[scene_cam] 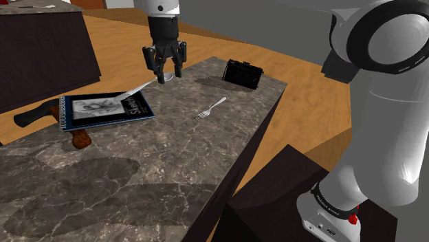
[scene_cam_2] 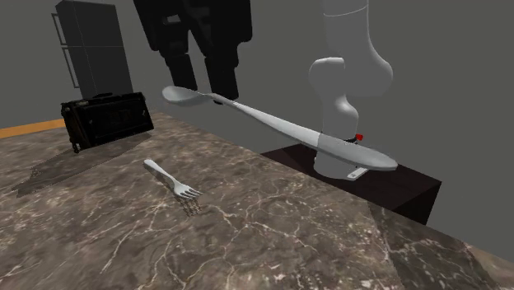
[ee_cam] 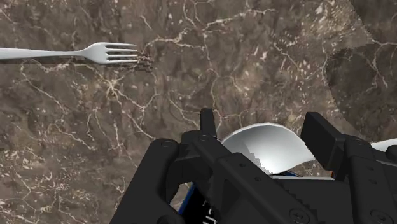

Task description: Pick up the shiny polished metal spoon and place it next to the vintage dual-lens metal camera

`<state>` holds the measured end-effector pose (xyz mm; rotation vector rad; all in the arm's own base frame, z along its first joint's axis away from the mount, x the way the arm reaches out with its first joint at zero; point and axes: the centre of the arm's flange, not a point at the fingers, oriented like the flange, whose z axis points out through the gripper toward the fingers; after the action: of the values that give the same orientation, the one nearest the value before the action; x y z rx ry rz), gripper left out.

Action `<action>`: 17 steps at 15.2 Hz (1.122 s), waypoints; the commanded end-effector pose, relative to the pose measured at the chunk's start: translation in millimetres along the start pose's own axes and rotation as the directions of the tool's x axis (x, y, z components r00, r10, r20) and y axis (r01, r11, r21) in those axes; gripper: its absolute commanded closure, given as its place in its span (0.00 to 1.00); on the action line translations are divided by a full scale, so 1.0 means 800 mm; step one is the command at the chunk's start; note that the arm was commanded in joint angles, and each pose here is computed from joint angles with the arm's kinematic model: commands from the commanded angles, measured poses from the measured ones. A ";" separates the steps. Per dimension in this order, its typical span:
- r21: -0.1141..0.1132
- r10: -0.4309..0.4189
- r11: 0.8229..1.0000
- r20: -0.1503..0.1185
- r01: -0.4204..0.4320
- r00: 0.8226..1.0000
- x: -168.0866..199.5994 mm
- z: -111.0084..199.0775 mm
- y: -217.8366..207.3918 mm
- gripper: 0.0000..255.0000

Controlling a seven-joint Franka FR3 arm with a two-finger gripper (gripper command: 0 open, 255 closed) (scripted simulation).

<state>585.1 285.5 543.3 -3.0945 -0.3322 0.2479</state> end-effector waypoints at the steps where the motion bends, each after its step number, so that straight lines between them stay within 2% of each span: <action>1: 0.000 -0.001 1.000 0.000 0.001 1.000 -0.012 0.003 0.029 1.00; 17: 0.000 -0.001 1.000 0.000 0.001 1.000 -0.114 0.009 0.272 1.00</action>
<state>543.5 67.1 542.7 -3.0946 -0.3312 0.2474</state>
